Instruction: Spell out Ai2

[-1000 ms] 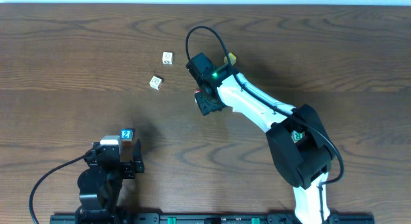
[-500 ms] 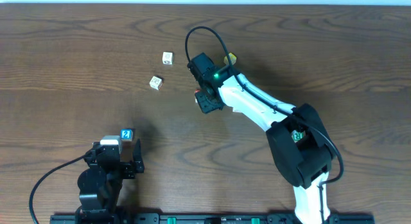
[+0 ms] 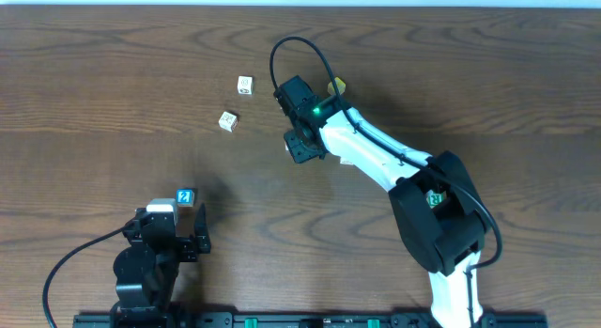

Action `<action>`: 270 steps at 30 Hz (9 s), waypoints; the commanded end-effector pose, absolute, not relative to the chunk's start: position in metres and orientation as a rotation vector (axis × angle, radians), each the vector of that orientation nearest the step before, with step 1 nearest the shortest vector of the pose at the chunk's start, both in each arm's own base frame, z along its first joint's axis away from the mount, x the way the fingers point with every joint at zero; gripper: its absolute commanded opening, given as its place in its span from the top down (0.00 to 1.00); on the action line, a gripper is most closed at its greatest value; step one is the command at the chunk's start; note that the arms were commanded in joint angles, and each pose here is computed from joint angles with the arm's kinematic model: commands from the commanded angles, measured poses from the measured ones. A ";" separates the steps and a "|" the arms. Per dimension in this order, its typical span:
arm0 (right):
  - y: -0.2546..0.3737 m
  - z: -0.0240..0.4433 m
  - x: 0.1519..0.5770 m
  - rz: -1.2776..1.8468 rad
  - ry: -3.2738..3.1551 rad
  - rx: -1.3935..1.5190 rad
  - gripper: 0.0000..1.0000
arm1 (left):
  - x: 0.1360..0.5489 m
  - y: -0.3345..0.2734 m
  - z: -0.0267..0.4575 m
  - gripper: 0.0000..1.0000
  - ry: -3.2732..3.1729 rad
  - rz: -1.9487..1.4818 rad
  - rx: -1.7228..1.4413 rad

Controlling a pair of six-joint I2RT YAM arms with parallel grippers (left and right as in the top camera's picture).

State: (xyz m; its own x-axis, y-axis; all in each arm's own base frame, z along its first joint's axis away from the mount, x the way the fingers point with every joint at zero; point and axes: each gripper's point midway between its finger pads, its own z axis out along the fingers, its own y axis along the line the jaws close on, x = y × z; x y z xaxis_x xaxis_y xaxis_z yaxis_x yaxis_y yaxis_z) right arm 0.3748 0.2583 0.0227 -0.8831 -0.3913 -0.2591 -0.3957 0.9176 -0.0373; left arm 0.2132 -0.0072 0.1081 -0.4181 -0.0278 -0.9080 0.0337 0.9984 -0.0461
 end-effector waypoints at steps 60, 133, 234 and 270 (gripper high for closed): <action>0.246 0.059 0.362 0.270 2.396 -1.596 0.99 | 0.213 -0.007 0.102 0.05 2.010 -0.070 -0.002; 0.244 0.029 0.395 0.181 1.791 -2.172 0.66 | 0.213 -0.007 0.102 0.05 2.010 -0.070 -0.002; 0.039 0.372 0.188 0.055 2.319 -0.196 0.01 | 0.261 -0.001 0.062 0.05 3.179 -0.067 -0.206; 0.032 0.377 0.193 0.010 2.293 -0.169 0.01 | 0.255 0.005 0.007 0.18 3.262 -0.017 -0.047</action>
